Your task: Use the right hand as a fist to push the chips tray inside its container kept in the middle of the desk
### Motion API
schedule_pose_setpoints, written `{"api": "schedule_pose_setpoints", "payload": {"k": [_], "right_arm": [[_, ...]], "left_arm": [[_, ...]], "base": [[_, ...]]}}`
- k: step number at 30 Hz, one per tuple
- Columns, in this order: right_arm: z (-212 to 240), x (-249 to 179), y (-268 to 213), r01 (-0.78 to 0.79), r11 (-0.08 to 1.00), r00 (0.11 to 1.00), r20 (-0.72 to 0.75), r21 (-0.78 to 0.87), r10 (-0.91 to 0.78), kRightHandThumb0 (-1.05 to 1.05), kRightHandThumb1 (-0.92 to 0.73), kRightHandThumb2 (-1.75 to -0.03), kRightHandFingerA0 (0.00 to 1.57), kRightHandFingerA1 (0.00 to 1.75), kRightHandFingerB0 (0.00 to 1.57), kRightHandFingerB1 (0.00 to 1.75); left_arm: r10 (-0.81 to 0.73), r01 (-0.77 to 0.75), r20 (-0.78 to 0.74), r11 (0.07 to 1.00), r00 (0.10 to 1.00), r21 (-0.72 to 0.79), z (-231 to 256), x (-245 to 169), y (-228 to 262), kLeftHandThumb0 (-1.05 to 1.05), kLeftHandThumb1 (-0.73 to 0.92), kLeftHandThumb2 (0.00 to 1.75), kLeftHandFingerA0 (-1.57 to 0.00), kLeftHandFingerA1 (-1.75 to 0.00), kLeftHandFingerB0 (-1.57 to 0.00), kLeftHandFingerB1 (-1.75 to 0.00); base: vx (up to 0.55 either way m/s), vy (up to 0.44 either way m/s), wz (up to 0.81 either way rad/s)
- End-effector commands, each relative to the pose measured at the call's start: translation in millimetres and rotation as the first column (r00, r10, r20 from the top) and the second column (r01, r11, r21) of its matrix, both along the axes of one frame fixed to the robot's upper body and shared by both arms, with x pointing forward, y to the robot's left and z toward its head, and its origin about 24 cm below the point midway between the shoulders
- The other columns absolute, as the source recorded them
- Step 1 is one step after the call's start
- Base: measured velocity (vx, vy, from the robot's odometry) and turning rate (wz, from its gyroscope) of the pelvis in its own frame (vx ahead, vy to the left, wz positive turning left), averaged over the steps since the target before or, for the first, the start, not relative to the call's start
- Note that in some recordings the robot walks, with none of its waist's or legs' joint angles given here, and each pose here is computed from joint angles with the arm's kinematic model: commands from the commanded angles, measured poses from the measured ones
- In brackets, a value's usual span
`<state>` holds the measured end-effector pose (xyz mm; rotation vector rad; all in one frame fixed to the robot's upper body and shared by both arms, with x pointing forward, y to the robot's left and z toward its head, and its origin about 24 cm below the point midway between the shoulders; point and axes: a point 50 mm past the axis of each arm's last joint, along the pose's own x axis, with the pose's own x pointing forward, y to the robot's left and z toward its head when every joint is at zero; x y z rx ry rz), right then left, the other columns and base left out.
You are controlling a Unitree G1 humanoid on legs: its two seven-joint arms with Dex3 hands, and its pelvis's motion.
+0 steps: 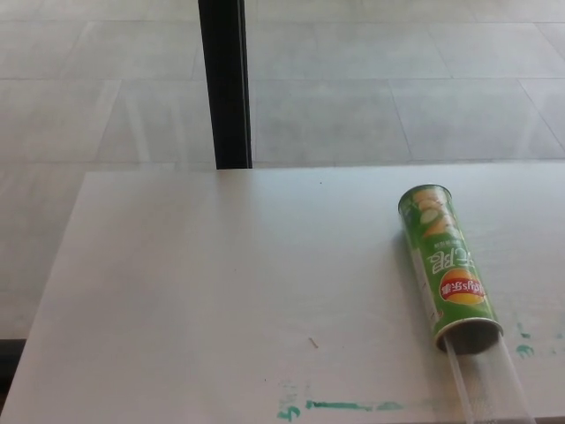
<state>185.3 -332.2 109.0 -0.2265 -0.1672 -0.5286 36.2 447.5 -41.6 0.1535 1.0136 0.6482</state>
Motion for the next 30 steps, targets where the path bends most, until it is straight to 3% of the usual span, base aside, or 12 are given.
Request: {"api": "schedule_pose_setpoints", "payload": {"k": [1,2,5,6,7,9,12,13,19,20,25,30], "right_arm": [[16,-13,46,-0.269,0.963,0.962,0.040,-0.028,0.270,-0.49,-0.77,-0.63,0.78,0.69,0.50,0.45],[17,-19,56,-0.321,0.947,0.946,0.036,-0.027,0.322,-0.47,-0.77,-0.63,0.76,0.71,0.49,0.46],[19,-29,68,-0.377,0.921,0.925,0.006,-0.100,0.379,-0.48,-0.77,-0.63,0.75,0.73,0.49,0.47],[19,-30,69,-0.387,0.917,0.921,0.013,-0.099,0.390,-0.46,-0.75,-0.62,0.78,0.71,0.52,0.46],[19,-34,74,-0.430,0.898,0.902,0.003,-0.093,0.432,-0.46,-0.76,-0.62,0.77,0.69,0.52,0.44],[19,-38,81,-0.482,0.872,0.876,-0.021,-0.087,0.482,-0.46,-0.76,-0.62,0.76,0.70,0.53,0.43],[17,-43,87,-0.545,0.831,0.838,-0.063,-0.112,0.542,-0.46,-0.76,-0.63,0.77,0.68,0.52,0.42],[17,-47,93,-0.593,0.788,0.805,-0.119,-0.168,0.580,-0.49,-0.77,-0.62,0.76,0.66,0.53,0.40],[30,-56,99,-0.682,0.656,0.729,-0.223,-0.324,0.647,-0.50,-0.76,-0.62,0.77,0.68,0.54,0.41],[34,-58,99,-0.691,0.634,0.719,-0.244,-0.347,0.650,-0.51,-0.77,-0.63,0.76,0.68,0.54,0.41],[50,-69,98,-0.718,0.534,0.683,-0.306,-0.447,0.663,-0.54,-0.76,-0.62,0.80,0.63,0.60,0.43],[55,-73,98,-0.739,0.461,0.655,-0.364,-0.492,0.662,-0.50,-0.76,-0.63,0.81,0.67,0.63,0.46]], "left_arm": [[-0.006,0.006,0.006,1.000,1.000,0.018,5,-2,4,-0.63,0.77,0.63,-0.47,-0.56,-0.36,-0.41],[-0.007,0.007,0.006,1.000,1.000,0.018,5,-2,4,-0.64,0.60,0.98,-0.44,-0.63,-0.30,-0.53],[-0.001,0.001,0.012,1.000,1.000,0.020,7,-2,6,-0.63,0.60,0.98,-0.44,-0.64,-0.29,-0.53],[0.008,-0.009,0.015,1.000,1.000,0.015,6,-2,5,-0.62,0.77,0.63,-0.48,-0.55,-0.36,-0.40],[0.002,-0.002,0.009,1.000,1.000,0.013,6,-3,5,-0.65,0.61,0.97,-0.42,-0.62,-0.30,-0.53],[0.004,-0.004,0.011,1.000,1.000,0.009,6,-2,5,-0.64,0.76,0.63,-0.47,-0.55,-0.36,-0.41],[0.034,-0.034,0.033,0.999,0.999,-0.001,5,-2,5,-0.65,0.59,0.95,-0.44,-0.63,-0.32,-0.53],[0.027,-0.027,0.023,1.000,0.999,0.007,5,-2,5,-0.63,0.75,0.62,-0.49,-0.56,-0.38,-0.41],[-0.001,0.001,0.021,1.000,1.000,0.011,6,-3,5,-0.64,0.77,0.62,-0.46,-0.56,-0.35,-0.41],[0.000,0.000,0.021,1.000,1.000,0.009,7,-3,5,-0.66,0.61,0.97,-0.43,-0.64,-0.31,-0.54],[0.015,-0.015,0.032,1.000,0.999,0.005,7,-5,6,-0.62,0.77,0.63,-0.47,-0.56,-0.38,-0.41],[0.033,-0.033,0.027,0.999,0.999,0.008,6,-5,6,-0.63,0.75,0.62,-0.50,-0.54,-0.38,-0.40]], "base": [[0.00,0.000,0.00],[0.00,0.000,0.00],[0.00,0.000,0.00],[0.00,0.000,0.00],[0.00,0.000,0.00],[0.00,0.000,0.00],[0.00,0.000,0.00],[0.00,0.000,0.00],[0.00,0.000,0.00],[0.00,0.000,0.00],[0.00,0.000,0.00],[0.00,0.000,0.00]]}}
